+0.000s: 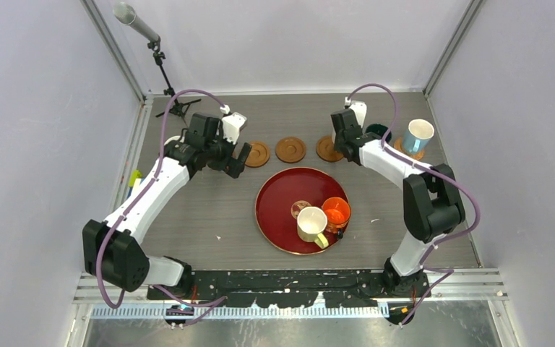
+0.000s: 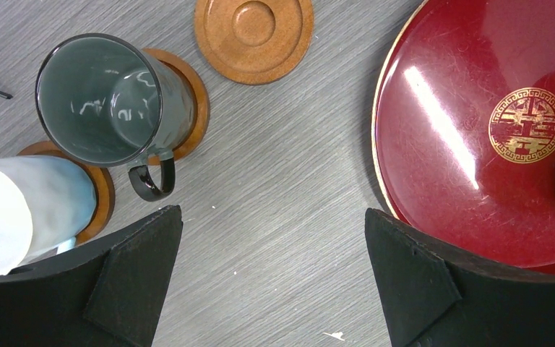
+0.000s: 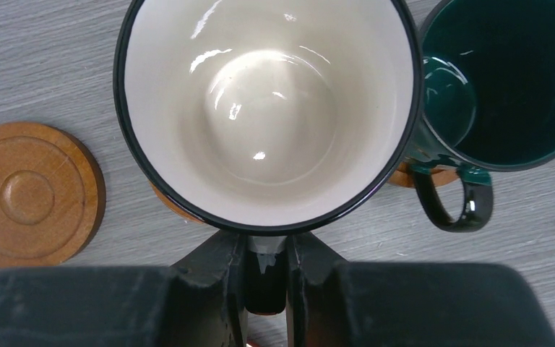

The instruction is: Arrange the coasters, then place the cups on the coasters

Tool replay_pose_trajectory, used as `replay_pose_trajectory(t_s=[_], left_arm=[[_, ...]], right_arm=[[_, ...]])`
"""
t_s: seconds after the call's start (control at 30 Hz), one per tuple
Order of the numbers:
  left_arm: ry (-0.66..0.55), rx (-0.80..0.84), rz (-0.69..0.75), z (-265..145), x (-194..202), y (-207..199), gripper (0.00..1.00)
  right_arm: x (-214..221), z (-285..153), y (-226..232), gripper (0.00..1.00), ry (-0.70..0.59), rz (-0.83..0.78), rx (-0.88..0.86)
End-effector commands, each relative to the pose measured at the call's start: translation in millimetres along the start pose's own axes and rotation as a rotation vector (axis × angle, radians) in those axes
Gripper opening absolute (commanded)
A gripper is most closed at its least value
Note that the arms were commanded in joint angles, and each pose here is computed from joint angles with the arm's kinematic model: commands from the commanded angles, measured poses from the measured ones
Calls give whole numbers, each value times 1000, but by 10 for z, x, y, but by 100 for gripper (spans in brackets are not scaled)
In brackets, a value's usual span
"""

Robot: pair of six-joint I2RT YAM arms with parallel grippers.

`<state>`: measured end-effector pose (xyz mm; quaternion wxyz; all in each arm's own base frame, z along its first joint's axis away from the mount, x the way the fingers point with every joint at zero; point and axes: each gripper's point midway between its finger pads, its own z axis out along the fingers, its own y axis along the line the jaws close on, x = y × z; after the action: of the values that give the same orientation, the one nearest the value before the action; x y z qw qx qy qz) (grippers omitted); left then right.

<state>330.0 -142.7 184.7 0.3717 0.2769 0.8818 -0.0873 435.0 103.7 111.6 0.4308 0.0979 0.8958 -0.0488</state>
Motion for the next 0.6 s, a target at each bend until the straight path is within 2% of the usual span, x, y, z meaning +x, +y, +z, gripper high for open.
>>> replay_pose_trajectory(t_s=[0.0, 0.57], left_arm=[[-64, -12, 5, -40, -198, 45, 100], [-60, -10, 5, -26, -192, 43, 100]], right_arm=[[-566, -48, 179, 1, -172, 158, -9], [-401, 131, 446, 1, -169, 126, -23]])
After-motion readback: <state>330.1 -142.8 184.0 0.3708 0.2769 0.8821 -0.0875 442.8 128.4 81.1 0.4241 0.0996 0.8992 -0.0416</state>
